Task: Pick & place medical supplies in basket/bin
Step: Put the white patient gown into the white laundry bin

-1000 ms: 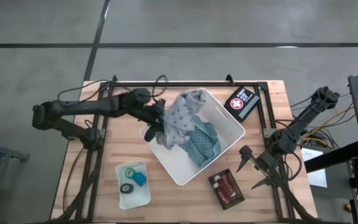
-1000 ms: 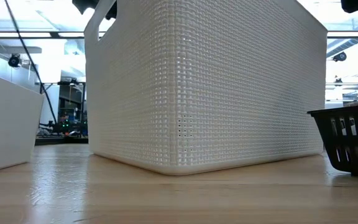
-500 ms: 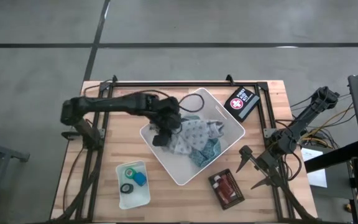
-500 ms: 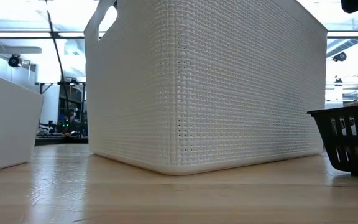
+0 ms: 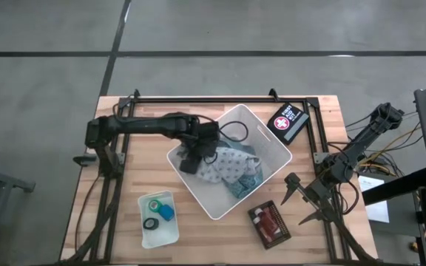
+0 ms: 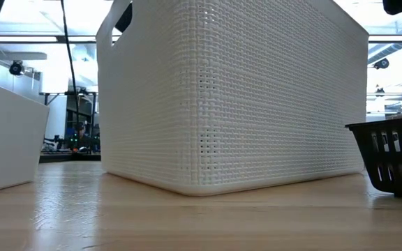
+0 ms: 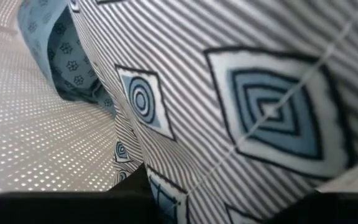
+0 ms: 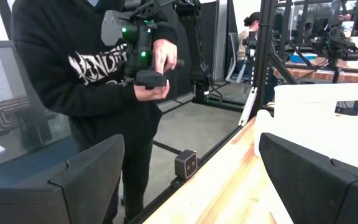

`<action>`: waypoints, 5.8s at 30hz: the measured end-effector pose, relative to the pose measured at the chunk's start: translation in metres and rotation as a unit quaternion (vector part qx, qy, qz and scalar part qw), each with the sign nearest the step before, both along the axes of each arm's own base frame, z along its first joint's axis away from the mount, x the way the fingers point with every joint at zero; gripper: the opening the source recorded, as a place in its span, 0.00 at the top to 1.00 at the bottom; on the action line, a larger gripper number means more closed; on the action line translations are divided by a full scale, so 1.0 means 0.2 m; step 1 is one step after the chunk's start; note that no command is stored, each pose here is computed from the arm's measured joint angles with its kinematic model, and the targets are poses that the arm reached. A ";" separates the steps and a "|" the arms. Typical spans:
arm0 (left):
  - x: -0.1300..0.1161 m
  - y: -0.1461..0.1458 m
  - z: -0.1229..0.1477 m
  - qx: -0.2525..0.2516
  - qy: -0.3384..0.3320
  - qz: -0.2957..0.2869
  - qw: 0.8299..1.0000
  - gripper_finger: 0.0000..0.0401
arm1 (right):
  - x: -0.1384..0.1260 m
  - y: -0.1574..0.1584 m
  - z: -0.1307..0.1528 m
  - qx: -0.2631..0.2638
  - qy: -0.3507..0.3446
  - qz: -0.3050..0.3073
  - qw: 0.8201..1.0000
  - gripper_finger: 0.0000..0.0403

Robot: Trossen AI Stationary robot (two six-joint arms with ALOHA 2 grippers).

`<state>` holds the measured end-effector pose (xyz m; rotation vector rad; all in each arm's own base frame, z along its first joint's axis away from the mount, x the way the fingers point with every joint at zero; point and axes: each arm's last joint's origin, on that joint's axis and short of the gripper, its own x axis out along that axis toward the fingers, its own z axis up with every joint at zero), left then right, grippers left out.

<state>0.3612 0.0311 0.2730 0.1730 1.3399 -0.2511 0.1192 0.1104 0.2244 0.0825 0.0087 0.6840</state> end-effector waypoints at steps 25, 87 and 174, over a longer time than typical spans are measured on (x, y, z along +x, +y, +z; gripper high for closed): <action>0.07 -0.19 0.20 0.146 -0.076 -0.208 0.964 0.71 | 0.00 0.00 0.00 0.000 0.000 0.000 1.000 0.09; -0.10 -0.20 -0.55 0.129 0.002 -0.410 0.903 0.70 | 0.00 0.00 0.00 0.000 0.000 0.000 1.000 0.09; -0.01 -0.20 -0.51 0.162 -0.078 -0.348 0.920 0.03 | 0.00 0.00 0.00 0.000 0.000 0.000 1.000 0.09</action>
